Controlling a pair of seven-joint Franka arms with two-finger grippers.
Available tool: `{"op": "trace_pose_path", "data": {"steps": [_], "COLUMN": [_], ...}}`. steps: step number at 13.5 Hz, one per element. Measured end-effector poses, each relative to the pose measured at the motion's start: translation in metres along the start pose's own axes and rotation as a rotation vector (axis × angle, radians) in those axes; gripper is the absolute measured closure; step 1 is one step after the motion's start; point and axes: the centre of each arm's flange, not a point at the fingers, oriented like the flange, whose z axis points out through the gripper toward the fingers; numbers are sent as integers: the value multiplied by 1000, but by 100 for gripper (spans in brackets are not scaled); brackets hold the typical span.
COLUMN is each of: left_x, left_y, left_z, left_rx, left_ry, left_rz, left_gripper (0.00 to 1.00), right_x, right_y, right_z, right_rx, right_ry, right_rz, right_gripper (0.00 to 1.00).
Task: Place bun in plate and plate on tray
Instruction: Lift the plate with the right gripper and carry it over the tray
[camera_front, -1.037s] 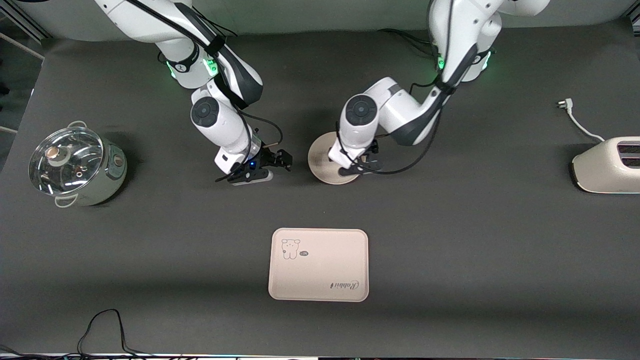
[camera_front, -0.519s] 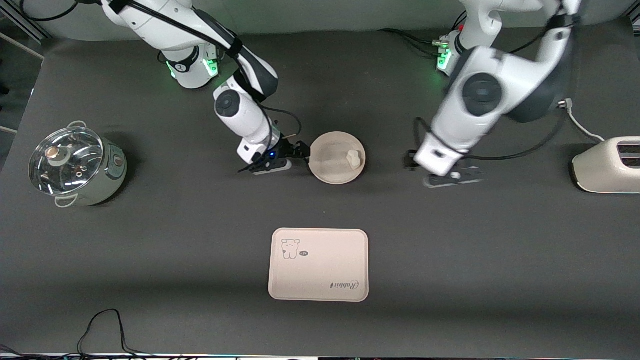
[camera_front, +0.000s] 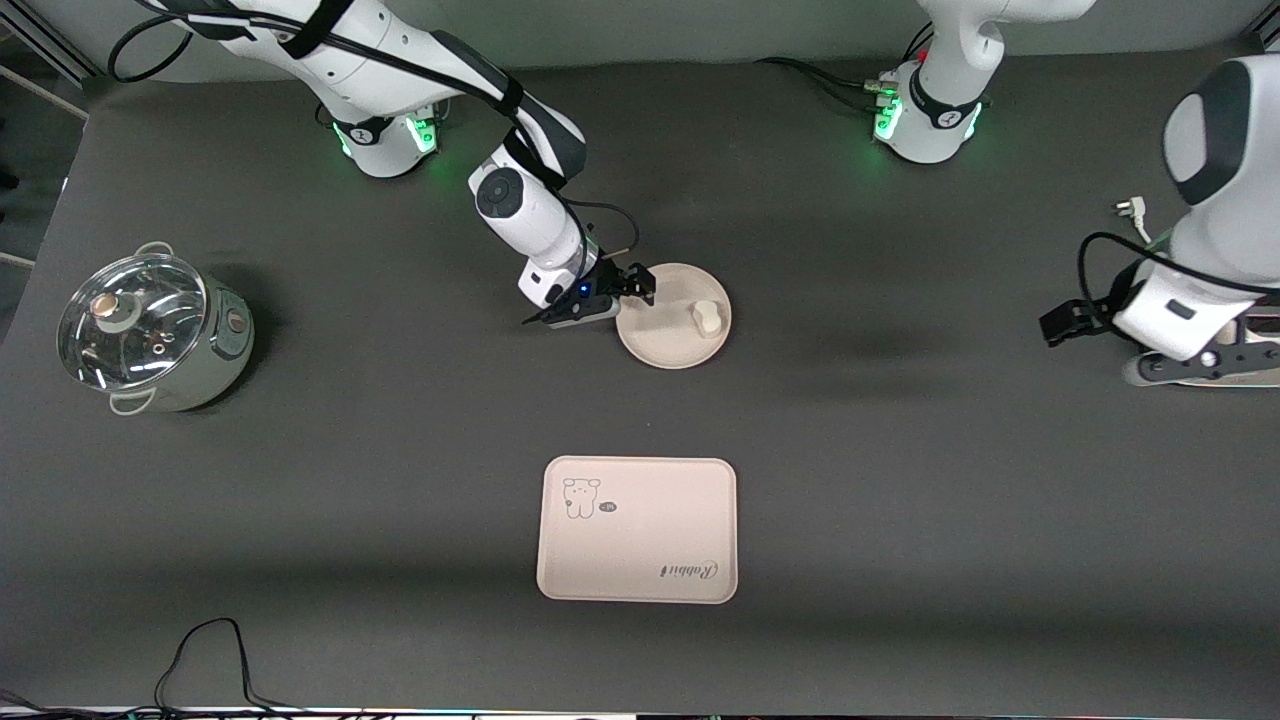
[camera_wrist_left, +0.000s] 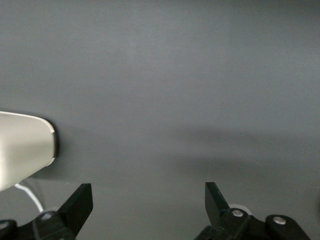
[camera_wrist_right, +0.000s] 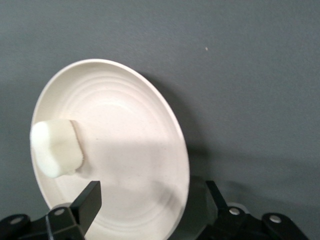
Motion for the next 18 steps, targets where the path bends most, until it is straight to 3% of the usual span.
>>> {"op": "trace_pose_path", "data": {"steps": [3, 5, 9, 12, 18], "left_x": [-5, -12, -17, -20, -5], "left_y": [-7, -4, -11, -17, -22], "left_z": [-26, -45, -83, -89, -54], "left_rx": [3, 2, -16, -49, -51], "left_ry": [-10, 9, 61, 24, -55], "left_rz": [-10, -3, -16, 23, 68], "left_gripper": [0, 0, 0, 0, 0], "right_x": [-2, -1, -1, 1, 25], "right_y": [11, 14, 15, 16, 4], "right_z": [9, 12, 15, 14, 2], "right_rx": [-13, -11, -2, 2, 34], "right_ry": [-11, -7, 3, 12, 61], "right_rz": [13, 18, 22, 24, 51], "right_gripper": [8, 14, 62, 96, 96]}}
